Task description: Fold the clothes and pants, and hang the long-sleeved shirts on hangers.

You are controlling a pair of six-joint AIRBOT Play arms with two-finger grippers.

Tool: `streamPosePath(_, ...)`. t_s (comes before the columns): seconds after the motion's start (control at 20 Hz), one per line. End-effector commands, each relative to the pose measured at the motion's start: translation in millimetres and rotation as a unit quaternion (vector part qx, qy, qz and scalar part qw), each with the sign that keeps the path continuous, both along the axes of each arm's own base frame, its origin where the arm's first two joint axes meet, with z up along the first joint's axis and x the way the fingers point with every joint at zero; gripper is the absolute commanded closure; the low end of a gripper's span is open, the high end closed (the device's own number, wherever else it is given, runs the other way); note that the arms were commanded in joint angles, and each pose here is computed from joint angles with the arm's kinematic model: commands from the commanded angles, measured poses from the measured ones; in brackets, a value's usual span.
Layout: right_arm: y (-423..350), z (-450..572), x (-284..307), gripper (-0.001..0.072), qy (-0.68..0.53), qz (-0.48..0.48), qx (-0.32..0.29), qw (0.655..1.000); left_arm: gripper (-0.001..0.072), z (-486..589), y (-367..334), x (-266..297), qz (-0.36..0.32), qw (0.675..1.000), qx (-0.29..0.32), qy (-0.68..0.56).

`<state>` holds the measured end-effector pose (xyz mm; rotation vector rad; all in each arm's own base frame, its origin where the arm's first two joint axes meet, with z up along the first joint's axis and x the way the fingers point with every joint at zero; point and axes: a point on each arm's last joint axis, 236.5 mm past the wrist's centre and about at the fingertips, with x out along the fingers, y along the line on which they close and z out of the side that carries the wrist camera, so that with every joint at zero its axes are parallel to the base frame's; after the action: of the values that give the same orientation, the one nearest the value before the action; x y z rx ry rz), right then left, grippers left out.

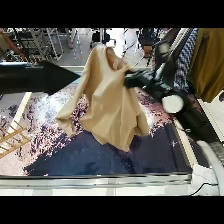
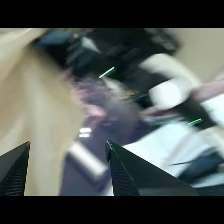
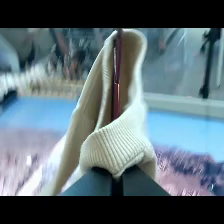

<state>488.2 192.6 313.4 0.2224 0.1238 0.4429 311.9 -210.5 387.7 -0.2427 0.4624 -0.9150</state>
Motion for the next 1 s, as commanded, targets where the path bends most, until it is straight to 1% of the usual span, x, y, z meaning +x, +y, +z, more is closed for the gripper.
streamPosePath(0.0,-91,91,-19,0.0697,-0.069,-0.092,0.050,0.992,0.0195,-25,59,1,0.080,0.992,0.095,0.009)
streamPosePath(0.1,-169,116,-41,0.0697,-0.067,-0.178,0.025,0.981,0.0204,-44,90,7,0.118,0.983,0.133,0.038)
streamPosePath(0.15,-215,120,-56,0.0697,-0.051,-0.235,0.002,0.971,0.0204,-50,104,11,0.139,0.979,0.146,0.045)
streamPosePath(0.25,-305,114,-95,0.0697,0.002,-0.357,-0.040,0.933,0.0204,-54,123,18,0.166,0.973,0.151,0.052)
streamPosePath(0.3,-356,106,-125,0.0697,0.042,-0.430,-0.047,0.901,0.0204,-55,128,21,0.173,0.972,0.150,0.056)
streamPosePath(0.4,-441,96,-197,0.0697,0.098,-0.565,-0.031,0.819,0.0204,-59,133,26,0.178,0.970,0.151,0.062)
streamPosePath(0.5,-495,113,-265,0.0698,0.089,-0.657,-0.024,0.748,0.0204,-64,135,31,0.177,0.970,0.152,0.068)
streamPosePath(0.55,-512,132,-294,0.0698,0.064,-0.691,-0.027,0.719,0.0204,-67,135,34,0.176,0.970,0.155,0.071)
streamPosePath(0.6,-524,153,-315,0.0698,0.032,-0.715,-0.034,0.697,0.0204,-71,137,37,0.175,0.969,0.162,0.072)
streamPosePath(0.75,-551,211,-350,0.0698,-0.050,-0.754,-0.065,0.651,0.0204,-85,147,48,0.185,0.963,0.175,0.090)
streamPosePath(0.85,-587,201,-357,0.0698,-0.035,-0.774,-0.073,0.628,0.0204,-91,148,52,0.187,0.962,0.170,0.105)
streamPosePath(0.95,-624,172,-362,0.0698,-0.002,-0.789,-0.065,0.611,0.0204,-96,148,56,0.186,0.961,0.169,0.113)
